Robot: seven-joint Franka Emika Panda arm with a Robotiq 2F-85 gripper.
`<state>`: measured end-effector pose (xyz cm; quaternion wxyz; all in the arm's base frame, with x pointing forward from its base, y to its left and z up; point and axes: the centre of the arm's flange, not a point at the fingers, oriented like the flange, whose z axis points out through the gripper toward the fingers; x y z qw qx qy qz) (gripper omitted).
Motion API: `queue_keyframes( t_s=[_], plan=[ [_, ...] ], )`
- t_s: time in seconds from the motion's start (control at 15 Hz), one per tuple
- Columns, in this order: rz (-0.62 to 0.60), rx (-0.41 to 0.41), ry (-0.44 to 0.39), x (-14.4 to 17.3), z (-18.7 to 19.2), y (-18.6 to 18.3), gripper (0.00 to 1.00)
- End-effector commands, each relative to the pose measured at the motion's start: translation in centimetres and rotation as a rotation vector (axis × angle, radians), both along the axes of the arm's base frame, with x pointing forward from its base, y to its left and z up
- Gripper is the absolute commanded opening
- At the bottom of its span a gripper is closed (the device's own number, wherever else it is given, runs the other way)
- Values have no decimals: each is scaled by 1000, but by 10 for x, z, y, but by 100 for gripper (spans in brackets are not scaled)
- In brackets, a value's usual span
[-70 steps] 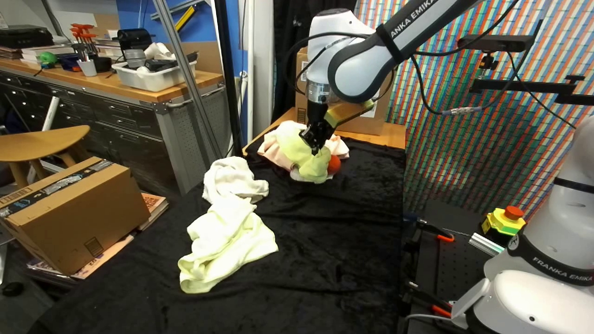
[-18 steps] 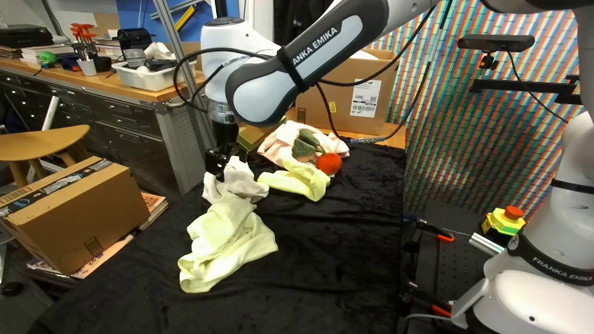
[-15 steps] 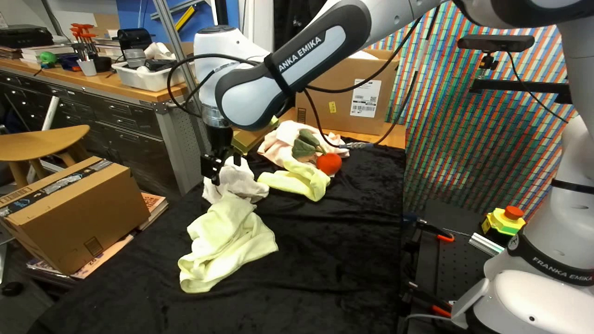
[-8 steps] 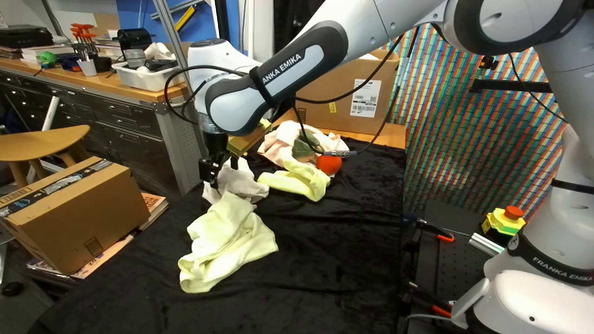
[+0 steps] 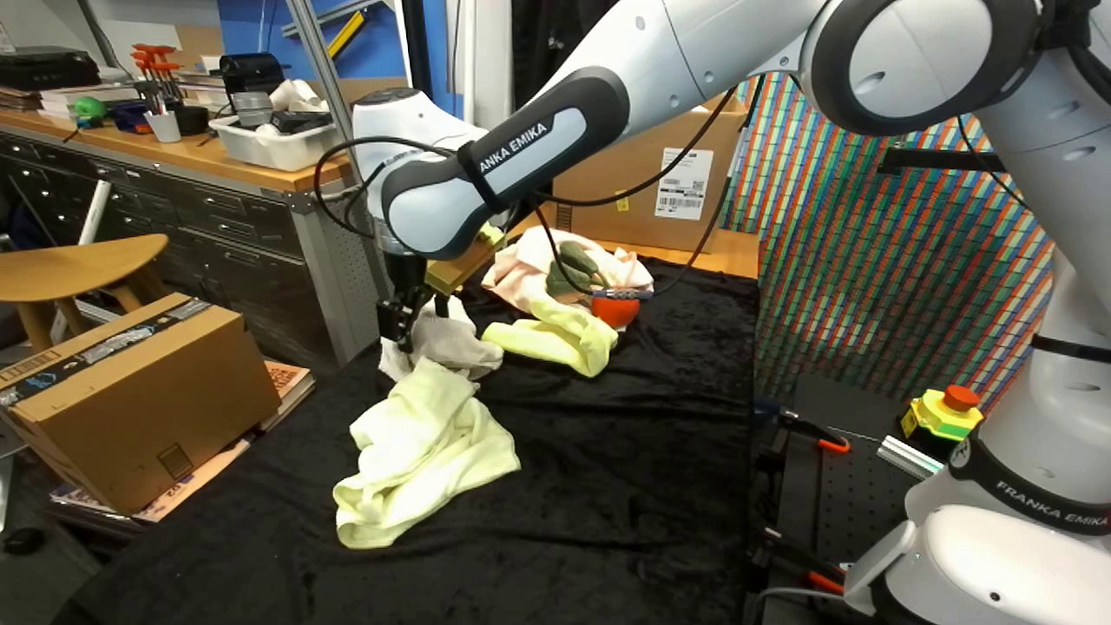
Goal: Pile up all the objects on the table
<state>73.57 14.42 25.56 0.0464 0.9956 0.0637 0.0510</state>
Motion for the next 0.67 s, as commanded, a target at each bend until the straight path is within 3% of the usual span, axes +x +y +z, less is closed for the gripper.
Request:
queue_keyframes(
  t_s=[0.0,0.07,0.2,0.6],
  plan=[
    [0,15,3,17,1,-3,97],
    [-2,15,4,17,0,-4,74],
    [-3,16,7,16,0,-5,71],
    [-8,13,11,8,4,-7,24]
  ],
)
